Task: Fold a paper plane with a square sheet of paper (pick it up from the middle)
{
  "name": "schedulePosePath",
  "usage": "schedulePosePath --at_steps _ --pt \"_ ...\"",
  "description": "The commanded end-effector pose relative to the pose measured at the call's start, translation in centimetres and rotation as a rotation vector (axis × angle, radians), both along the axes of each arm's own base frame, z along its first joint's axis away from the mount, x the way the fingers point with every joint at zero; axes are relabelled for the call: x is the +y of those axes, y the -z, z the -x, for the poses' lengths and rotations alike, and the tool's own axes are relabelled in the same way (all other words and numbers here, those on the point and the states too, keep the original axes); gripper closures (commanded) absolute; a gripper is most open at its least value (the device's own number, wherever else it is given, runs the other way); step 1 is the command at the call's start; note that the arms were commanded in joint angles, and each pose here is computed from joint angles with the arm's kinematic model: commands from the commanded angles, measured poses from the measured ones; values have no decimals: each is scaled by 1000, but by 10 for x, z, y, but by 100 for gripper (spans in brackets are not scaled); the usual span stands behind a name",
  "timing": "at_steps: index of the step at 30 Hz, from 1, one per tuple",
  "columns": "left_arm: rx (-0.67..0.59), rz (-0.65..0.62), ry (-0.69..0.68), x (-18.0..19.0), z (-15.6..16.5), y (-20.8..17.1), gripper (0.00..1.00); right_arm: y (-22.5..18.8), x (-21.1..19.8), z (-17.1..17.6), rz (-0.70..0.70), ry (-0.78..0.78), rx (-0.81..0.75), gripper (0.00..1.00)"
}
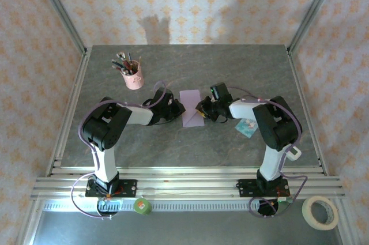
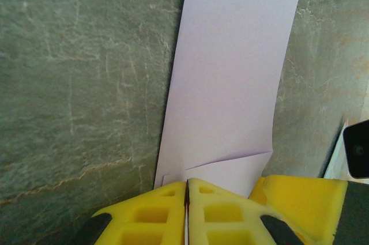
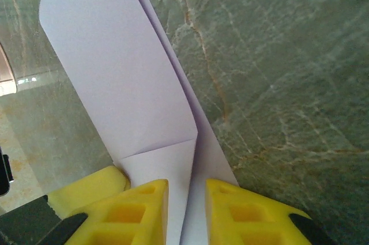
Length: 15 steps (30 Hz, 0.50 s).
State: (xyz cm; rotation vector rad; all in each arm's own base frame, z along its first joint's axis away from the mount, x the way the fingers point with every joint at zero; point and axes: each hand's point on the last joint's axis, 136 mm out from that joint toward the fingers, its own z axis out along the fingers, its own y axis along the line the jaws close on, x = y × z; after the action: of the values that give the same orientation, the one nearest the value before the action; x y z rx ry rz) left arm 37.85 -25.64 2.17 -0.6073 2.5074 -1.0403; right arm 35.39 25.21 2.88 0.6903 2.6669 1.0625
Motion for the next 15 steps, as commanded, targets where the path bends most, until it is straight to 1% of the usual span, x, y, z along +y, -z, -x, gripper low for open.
schedulePosePath --at_steps 1,6,11,15 --pt "52 -31 -20 12 9 19 87 1 4 -3 4 0 6 78" --pt "58 -34 -27 13 10 20 87 1 8 -3 -3 -21 7 81" --pt "63 -24 -34 13 10 20 87 -3 20 -1 -69 -70 0 84" --pt "64 -26 -40 13 10 20 86 -6 27 2 -122 -104 -12 84"
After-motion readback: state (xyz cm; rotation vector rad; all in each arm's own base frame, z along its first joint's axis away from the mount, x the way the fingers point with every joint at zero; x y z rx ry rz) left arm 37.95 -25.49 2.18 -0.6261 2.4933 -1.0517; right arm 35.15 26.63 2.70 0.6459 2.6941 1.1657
